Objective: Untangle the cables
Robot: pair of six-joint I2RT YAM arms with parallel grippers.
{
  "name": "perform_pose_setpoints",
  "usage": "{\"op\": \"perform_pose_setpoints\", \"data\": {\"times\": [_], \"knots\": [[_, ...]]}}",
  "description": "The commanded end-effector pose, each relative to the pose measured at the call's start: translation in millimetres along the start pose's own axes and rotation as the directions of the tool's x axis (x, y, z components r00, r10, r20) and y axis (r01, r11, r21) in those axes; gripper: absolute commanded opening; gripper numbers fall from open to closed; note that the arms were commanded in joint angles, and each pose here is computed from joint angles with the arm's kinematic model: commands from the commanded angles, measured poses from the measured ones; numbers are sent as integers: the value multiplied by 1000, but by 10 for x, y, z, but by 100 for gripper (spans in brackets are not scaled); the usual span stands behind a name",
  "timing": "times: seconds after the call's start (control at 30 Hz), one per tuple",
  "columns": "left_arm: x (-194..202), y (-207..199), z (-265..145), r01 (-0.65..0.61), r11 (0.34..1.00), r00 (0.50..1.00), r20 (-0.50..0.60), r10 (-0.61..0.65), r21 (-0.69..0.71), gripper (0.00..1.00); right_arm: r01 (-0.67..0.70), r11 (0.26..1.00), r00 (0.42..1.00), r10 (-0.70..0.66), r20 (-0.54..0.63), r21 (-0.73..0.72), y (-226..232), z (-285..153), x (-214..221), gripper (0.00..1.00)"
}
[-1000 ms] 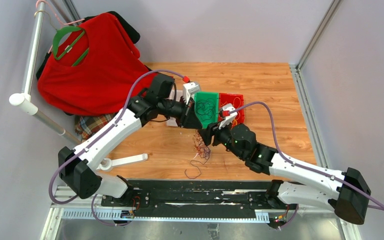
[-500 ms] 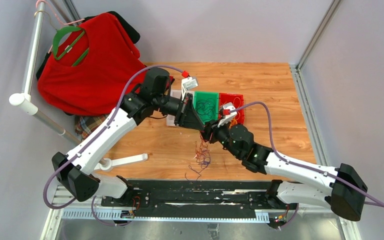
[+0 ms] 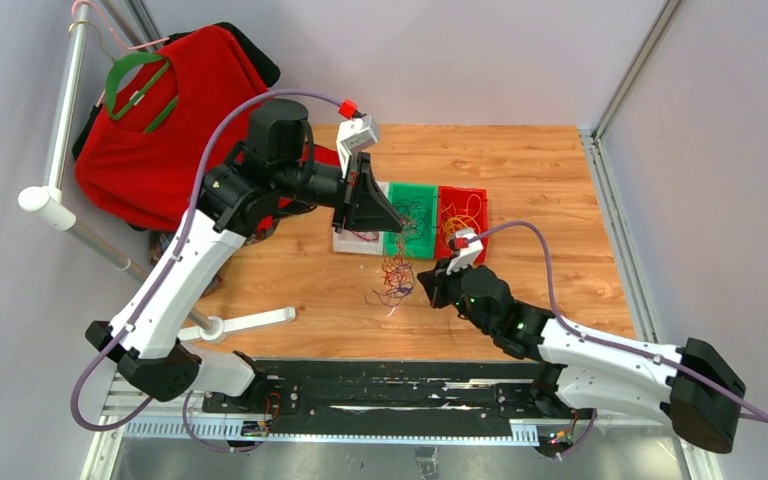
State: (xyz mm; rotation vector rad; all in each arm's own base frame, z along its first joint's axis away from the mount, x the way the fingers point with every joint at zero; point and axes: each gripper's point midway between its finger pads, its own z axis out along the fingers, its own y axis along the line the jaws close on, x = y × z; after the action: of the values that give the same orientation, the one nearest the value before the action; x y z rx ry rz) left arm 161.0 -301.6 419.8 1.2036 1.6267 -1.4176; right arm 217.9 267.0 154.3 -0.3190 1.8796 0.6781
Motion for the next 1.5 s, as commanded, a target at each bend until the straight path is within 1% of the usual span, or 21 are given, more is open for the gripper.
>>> {"op": "perform_pose_setpoints", "data": {"times": [0.0,0.1,0.13,0.17,0.27,0.37,0.43,0.57,0.67,0.73,0.77,0.83,0.9,0.97,1.2,1.37,1.47], "knots": [[23,135,-81,-53,994,998,-37,50,-98,1,3,997,998,-7,56,72,-183,-199,-149,6],[150,205,-82,-67,990,996,-60,60,-121,1,3,1000,987,-4,159,8,-52,-414,-571,30],[201,248,-81,-70,988,996,-70,61,-134,1,8,1000,983,-5,183,-16,7,-473,-704,39],[242,285,-83,-78,986,995,-79,67,-146,1,17,999,980,-8,200,-44,80,-522,-819,50],[332,382,-81,-95,980,992,-102,78,-173,1,42,987,974,-6,228,-154,371,-625,-1076,61],[329,393,-62,-85,982,992,-103,69,-167,1,83,966,972,-24,236,-244,673,-653,-1183,63],[313,376,-55,-80,984,993,-99,65,-157,1,123,955,968,-55,246,-269,831,-632,-1253,64],[321,326,-43,-59,989,994,-95,46,-132,1,157,945,963,-82,258,-288,1016,-495,-1326,64],[329,287,-43,-48,992,995,-93,37,-118,1,165,952,960,-95,265,-257,1056,-355,-1398,62],[305,245,-52,-45,993,996,-85,36,-108,1,164,959,961,-102,256,-233,1062,-228,-1369,61],[283,217,-53,-42,994,996,-80,34,-99,1,162,961,959,-100,267,-222,1064,-170,-1379,59],[230,155,-54,-30,997,997,-70,25,-77,1,170,967,961,-120,248,-189,1041,-34,-1335,52],[145,75,-71,-33,998,998,-53,30,-58,1,174,969,966,-133,223,-174,1023,75,-1241,43],[73,11,-96,-44,998,998,-37,42,-50,1,170,973,970,-138,198,-154,966,155,-1117,37],[-94,-194,-172,-62,998,998,1,62,-20,1,111,983,984,-88,152,-148,820,282,-776,34],[-313,-348,-239,-104,995,994,42,104,-7,1,86,987,994,-76,81,-136,733,367,-441,25],[-522,-465,-315,-169,985,982,84,170,-20,1,75,991,997,-73,22,-113,617,408,-144,20]]}}
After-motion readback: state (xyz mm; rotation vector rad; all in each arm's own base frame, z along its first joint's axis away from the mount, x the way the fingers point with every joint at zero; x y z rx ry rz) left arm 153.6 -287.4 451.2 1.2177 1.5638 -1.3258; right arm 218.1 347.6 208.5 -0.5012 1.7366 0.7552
